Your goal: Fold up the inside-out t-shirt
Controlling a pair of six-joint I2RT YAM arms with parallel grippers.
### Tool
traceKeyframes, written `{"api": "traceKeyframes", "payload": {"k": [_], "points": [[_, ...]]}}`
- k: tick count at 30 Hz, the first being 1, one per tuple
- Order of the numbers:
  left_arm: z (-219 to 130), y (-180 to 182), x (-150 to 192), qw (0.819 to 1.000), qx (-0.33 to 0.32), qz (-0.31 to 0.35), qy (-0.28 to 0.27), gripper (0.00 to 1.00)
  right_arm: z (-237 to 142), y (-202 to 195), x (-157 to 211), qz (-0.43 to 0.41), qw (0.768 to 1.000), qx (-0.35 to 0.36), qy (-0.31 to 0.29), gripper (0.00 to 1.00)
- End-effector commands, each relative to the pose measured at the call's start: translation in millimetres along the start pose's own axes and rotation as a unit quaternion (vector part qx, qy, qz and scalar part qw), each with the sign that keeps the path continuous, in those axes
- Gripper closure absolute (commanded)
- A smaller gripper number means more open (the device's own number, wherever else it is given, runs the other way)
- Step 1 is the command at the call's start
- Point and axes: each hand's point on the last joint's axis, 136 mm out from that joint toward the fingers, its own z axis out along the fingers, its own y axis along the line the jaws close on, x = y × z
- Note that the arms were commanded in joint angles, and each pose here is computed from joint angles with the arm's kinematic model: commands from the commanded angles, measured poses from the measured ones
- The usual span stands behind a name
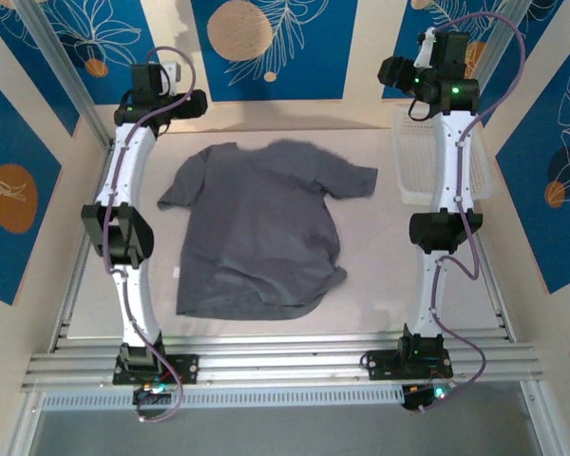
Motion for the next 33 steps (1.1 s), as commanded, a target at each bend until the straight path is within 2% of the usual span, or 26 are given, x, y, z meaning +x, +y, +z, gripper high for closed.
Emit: {"api": "traceKeyframes", "payload": {"k": [1, 5, 7, 8, 10, 14, 16, 19, 21, 23, 25, 27, 32, 33], "points": [[-128.4, -99.7, -68.2, 0.975, 0.166, 0.043, -0.143, 0.10, -46.7, 35.6, 33.1, -0.023, 0.996, -0.050, 0.074, 0.29], [-195.8, -164.4, -13.6, 0.953, 0.223, 0.138, -0.151, 0.09, -63.6, 42.6, 85.1, -0.041, 0.985, -0.050, 0.162, 0.29], [-221.5, -196.6, 32.7, 0.939, 0.250, 0.189, -0.143, 0.07, -81.6, 47.3, 121.5, -0.035, 0.977, -0.043, 0.208, 0.29], [-231.3, -210.5, 55.0, 0.928, 0.269, 0.215, -0.140, 0.02, -87.1, 50.7, 141.3, -0.030, 0.973, -0.043, 0.226, 0.30], [-251.3, -234.1, 104.9, 0.907, 0.308, 0.259, -0.127, 0.01, -101.1, 61.0, 187.5, -0.024, 0.969, -0.046, 0.240, 0.30], [-279.9, -253.8, 192.2, 0.872, 0.355, 0.331, -0.067, 0.01, -126.1, 61.0, 293.5, 0.031, 0.965, -0.041, 0.255, 0.29], [-292.0, -255.5, 235.3, 0.849, 0.368, 0.377, -0.022, 0.01, -137.9, 52.3, 347.0, 0.105, 0.957, -0.024, 0.271, 0.32], [-302.6, -252.9, 285.0, 0.819, 0.376, 0.431, 0.036, 0.01, -151.8, 39.7, 428.3, 0.193, 0.922, 0.012, 0.336, 0.36], [-302.4, -252.4, 310.8, 0.803, 0.379, 0.455, 0.060, 0.01, -157.2, 38.9, 472.9, 0.213, 0.898, 0.024, 0.383, 0.36], [-296.1, -251.4, 333.5, 0.790, 0.380, 0.476, 0.073, 0.01, -157.6, 43.6, 502.2, 0.221, 0.882, 0.021, 0.416, 0.33], [-283.9, -250.6, 347.1, 0.785, 0.371, 0.490, 0.072, 0.02, -152.8, 55.6, 514.6, 0.229, 0.873, 0.001, 0.430, 0.31], [-258.7, -241.4, 360.6, 0.799, 0.330, 0.499, 0.065, 0.03, -144.1, 69.2, 517.6, 0.226, 0.872, -0.021, 0.433, 0.30], [-238.9, -246.4, 368.1, 0.822, 0.322, 0.470, 0.014, 0.02, -121.5, 83.8, 515.3, 0.201, 0.878, -0.033, 0.434, 0.29], [-237.1, -246.7, 366.5, 0.827, 0.319, 0.462, 0.008, 0.02, -116.9, 83.0, 517.6, 0.195, 0.879, -0.028, 0.434, 0.31]]}}
